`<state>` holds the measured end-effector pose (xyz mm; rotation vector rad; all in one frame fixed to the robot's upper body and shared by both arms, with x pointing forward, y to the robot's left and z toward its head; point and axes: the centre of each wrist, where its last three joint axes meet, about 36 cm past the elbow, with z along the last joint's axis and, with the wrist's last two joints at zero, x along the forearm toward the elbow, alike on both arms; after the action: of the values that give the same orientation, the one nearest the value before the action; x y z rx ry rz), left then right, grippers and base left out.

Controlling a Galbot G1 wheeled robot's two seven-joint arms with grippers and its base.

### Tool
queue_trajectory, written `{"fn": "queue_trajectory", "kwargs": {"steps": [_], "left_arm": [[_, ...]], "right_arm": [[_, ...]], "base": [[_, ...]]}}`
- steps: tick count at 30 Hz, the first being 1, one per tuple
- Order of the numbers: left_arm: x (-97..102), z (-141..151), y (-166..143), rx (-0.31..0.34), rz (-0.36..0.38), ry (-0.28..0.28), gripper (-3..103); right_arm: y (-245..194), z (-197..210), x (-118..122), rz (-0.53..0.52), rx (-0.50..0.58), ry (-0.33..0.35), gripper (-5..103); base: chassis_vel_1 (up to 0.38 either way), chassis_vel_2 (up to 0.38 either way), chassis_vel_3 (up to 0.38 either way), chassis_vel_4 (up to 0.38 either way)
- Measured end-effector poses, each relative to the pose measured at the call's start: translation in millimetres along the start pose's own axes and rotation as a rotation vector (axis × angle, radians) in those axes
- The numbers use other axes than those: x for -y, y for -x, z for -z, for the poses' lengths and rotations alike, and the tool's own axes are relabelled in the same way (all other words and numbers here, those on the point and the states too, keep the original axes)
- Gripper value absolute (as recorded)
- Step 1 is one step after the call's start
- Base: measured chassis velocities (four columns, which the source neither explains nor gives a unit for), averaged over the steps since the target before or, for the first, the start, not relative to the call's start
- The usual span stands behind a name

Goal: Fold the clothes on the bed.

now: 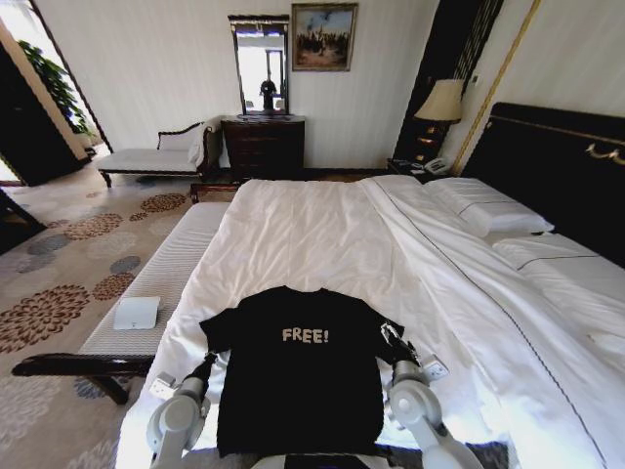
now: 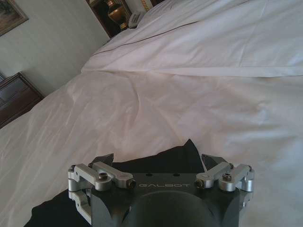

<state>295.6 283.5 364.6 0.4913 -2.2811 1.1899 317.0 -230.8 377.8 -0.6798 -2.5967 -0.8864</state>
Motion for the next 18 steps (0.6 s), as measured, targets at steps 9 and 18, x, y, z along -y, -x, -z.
{"fn": "queue_trajectory", "kwargs": {"steps": [9,18], "left_arm": [[21.2,24.0,-11.8,-0.028,-0.112,0.057,41],[64.3,71.5,15.2,0.004,-0.200,0.093,74]], "right_arm": [[2.7,-0.8,2.1,-0.008,0.000,-0.004,100],[14.6,2.2,0.4,-0.003,0.003,-0.040,100]], "base": [[0.000,0.000,0.000,0.000],[0.000,0.000,0.000,0.000]]}}
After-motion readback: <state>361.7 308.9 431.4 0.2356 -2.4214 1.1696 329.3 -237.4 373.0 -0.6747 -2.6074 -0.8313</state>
